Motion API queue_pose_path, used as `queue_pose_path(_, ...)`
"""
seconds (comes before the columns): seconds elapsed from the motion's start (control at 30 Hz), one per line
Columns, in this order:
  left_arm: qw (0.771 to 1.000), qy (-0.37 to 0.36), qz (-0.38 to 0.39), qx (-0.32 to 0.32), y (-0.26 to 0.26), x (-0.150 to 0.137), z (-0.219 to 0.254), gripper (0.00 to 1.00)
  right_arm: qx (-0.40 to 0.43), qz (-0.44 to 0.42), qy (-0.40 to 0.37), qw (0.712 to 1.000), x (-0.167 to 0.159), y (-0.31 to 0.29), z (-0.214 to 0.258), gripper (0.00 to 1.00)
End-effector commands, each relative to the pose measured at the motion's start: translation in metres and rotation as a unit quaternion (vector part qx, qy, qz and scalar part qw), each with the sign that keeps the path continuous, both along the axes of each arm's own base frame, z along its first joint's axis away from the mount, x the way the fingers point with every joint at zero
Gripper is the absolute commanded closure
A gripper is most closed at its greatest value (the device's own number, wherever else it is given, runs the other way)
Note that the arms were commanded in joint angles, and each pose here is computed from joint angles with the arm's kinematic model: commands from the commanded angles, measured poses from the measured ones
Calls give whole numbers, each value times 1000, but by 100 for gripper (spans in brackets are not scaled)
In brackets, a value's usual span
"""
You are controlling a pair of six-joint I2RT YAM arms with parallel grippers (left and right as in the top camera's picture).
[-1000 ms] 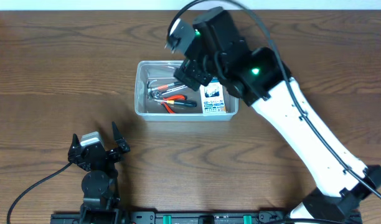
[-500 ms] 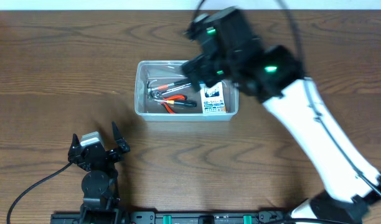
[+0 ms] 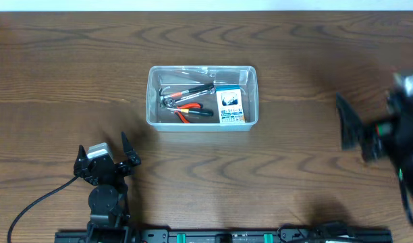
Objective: Pack container
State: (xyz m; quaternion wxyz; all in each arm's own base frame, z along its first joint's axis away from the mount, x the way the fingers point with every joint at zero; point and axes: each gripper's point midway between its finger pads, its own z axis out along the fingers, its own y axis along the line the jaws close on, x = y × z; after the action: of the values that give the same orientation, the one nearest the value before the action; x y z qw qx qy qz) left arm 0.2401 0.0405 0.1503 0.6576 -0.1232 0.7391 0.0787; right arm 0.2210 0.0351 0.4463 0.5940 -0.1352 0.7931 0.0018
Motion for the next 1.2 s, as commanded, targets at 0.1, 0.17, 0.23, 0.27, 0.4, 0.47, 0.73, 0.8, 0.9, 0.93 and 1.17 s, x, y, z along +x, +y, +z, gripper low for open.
queue_pose_path(0.1, 1000, 23, 8, 4, 3, -2, -16, 2, -3, -46, 75, 996, -13, -21, -142, 1)
queue_pose_path(0.17, 1000, 23, 8, 4, 3, -2, -16, 2, 17, -61, 93, 994, -18, -24, -185, 1)
queue_pose_path(0.23, 1000, 23, 8, 4, 3, -2, -16, 2, 41, -77, 112, 990, -23, -26, -226, 1)
queue_pose_path(0.27, 1000, 23, 8, 4, 3, -2, -16, 2, 49, -82, 120, 988, -24, -27, -245, 1)
queue_pose_path(0.4, 1000, 23, 8, 4, 3, -2, -16, 2, 65, -91, 131, 985, -24, -27, -297, 1)
queue_pose_path(0.47, 1000, 23, 8, 4, 3, -2, -16, 2, 68, -92, 130, 985, -21, -27, -314, 1)
queue_pose_path(0.73, 1000, 23, 8, 4, 3, -2, -16, 2, 67, -93, 147, 983, -16, -27, -356, 1)
queue_pose_path(0.8, 1000, 23, 8, 4, 3, -2, -16, 2, 67, -93, 144, 983, -14, -27, -361, 1)
queue_pose_path(0.9, 1000, 23, 8, 4, 3, -2, -16, 2, 67, -92, 138, 984, -10, -27, -364, 1)
queue_pose_path(0.93, 1000, 23, 8, 4, 3, -2, -16, 2, 68, -92, 136, 984, -10, -27, -364, 1)
queue_pose_path(1.17, 1000, 23, 8, 4, 3, -2, -16, 2, 68, -92, 135, 984, -10, -27, -363, 1)
